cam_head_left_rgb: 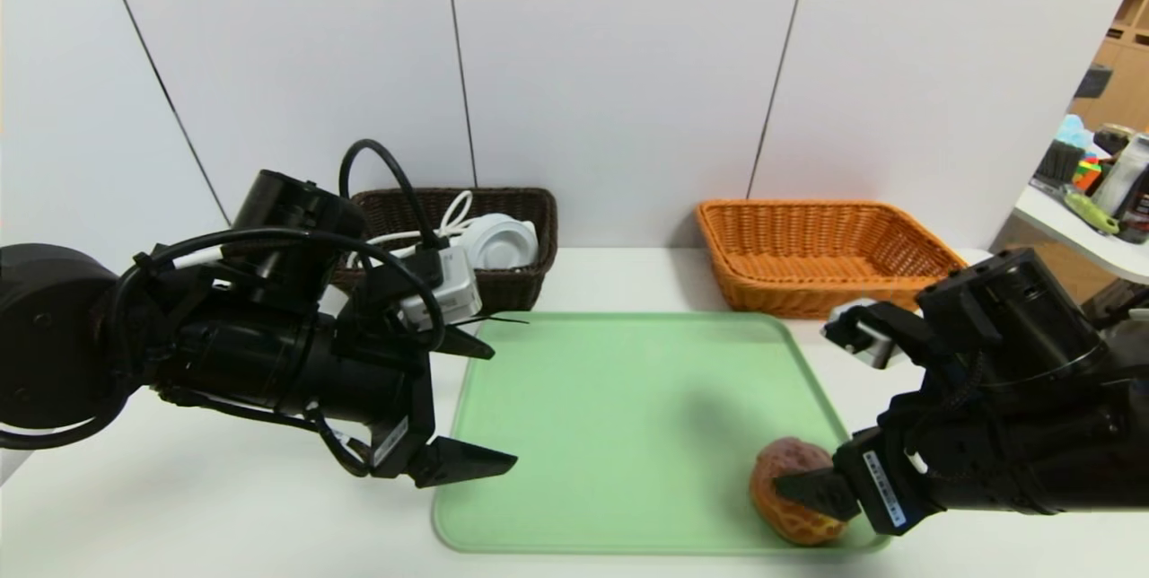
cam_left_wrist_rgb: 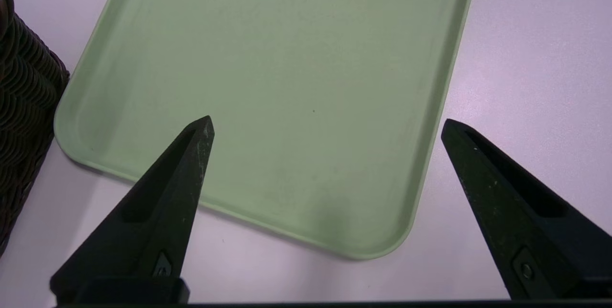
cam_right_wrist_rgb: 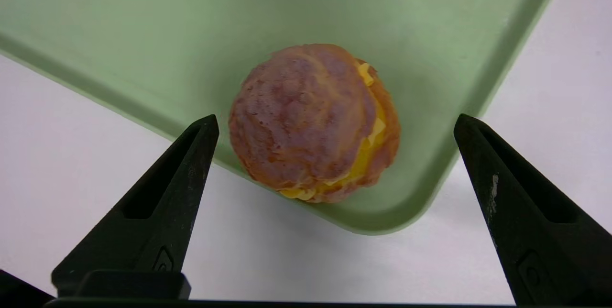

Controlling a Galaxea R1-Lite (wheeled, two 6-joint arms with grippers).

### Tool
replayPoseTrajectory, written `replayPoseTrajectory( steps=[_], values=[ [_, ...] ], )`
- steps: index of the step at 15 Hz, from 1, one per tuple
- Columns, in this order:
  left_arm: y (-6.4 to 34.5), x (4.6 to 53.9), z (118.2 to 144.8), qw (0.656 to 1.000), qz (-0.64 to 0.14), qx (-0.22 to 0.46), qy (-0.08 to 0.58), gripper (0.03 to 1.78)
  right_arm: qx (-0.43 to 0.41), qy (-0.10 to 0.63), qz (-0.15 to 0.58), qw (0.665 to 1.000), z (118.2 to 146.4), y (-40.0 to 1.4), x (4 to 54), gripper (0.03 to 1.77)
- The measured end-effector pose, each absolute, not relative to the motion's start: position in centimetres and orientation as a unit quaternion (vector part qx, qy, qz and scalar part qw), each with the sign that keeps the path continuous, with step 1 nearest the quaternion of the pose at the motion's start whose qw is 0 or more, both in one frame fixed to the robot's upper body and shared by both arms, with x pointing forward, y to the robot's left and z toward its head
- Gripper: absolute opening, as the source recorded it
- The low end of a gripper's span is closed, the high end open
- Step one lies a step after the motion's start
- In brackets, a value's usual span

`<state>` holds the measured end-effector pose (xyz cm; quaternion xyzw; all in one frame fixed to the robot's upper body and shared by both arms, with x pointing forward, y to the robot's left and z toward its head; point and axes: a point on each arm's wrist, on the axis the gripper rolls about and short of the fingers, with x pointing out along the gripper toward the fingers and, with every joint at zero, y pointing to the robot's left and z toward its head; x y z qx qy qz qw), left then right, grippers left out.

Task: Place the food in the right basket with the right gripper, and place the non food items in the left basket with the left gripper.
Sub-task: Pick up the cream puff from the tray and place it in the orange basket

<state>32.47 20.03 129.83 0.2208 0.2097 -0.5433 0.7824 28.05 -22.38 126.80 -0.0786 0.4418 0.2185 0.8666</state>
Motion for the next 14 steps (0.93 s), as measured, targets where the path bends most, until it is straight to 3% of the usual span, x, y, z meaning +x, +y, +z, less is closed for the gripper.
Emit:
replayPoseTrajectory(
  steps=[9, 14],
  values=[
    [20.1, 32.5, 129.8, 0.783, -0.542, 0.221, 0.210, 1.69, -0.101, 0.464, 0.220, 0.852, 125.2, -21.1, 28.6, 1.70],
    [20.1, 32.5, 129.8, 0.783, -0.542, 0.221, 0.210, 1.69, -0.108, 0.468, 0.218, 0.850, 124.9, -20.8, 28.6, 1.02]
  ],
)
